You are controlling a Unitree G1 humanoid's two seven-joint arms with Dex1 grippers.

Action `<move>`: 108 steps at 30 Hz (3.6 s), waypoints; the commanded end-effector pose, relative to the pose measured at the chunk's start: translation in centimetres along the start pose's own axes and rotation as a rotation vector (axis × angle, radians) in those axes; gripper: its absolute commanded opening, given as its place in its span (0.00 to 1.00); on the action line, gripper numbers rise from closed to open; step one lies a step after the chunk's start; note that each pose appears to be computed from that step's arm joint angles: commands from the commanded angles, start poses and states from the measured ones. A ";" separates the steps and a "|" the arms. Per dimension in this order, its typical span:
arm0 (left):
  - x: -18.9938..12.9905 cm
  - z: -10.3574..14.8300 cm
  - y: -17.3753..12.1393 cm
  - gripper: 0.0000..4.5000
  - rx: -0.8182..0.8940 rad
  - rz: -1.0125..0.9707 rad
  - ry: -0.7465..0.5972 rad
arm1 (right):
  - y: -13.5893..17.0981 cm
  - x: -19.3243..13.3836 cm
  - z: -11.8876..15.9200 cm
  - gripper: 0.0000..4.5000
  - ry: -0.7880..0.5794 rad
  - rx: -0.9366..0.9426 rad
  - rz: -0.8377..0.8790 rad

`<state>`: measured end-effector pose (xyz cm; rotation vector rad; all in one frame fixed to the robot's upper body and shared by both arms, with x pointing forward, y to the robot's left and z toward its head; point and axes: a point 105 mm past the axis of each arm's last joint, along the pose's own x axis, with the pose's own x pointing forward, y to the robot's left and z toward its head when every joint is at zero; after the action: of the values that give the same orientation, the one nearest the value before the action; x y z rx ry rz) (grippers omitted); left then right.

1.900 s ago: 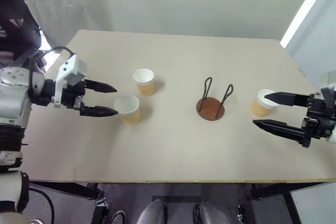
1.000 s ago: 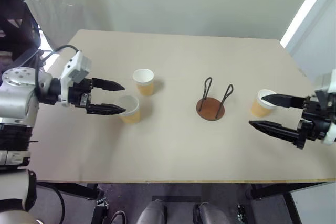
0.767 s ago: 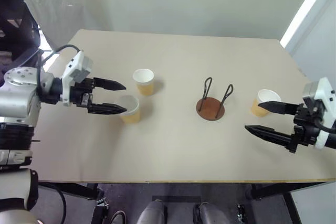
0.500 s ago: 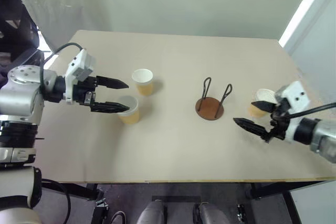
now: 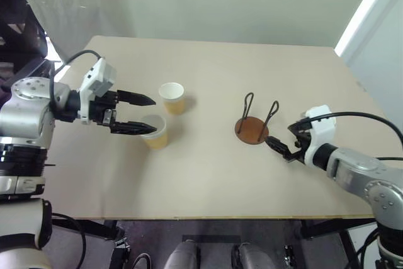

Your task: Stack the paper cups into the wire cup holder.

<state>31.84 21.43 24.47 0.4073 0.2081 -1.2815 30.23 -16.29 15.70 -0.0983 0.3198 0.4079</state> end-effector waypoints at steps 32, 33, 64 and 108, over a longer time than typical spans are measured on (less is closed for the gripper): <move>0.1 1.7 -0.7 1.00 0.065 -0.026 -0.021 | 0.7 6.3 1.1 0.99 -0.173 0.002 -0.011; 0.1 1.7 -0.7 1.00 0.065 -0.026 -0.021 | 0.8 6.3 1.1 0.91 -0.173 0.001 -0.009; 0.6 1.5 -0.3 1.00 0.070 -0.041 -0.007 | 10.5 1.7 -1.6 0.00 -0.045 -0.280 0.579; 0.3 1.5 0.6 1.00 0.082 -0.023 0.013 | 8.7 -3.1 -3.0 0.91 0.131 -0.412 0.645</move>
<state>32.67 20.64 24.66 0.4452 0.2073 -1.2888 23.84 -9.18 12.28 -0.4044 0.4139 1.0935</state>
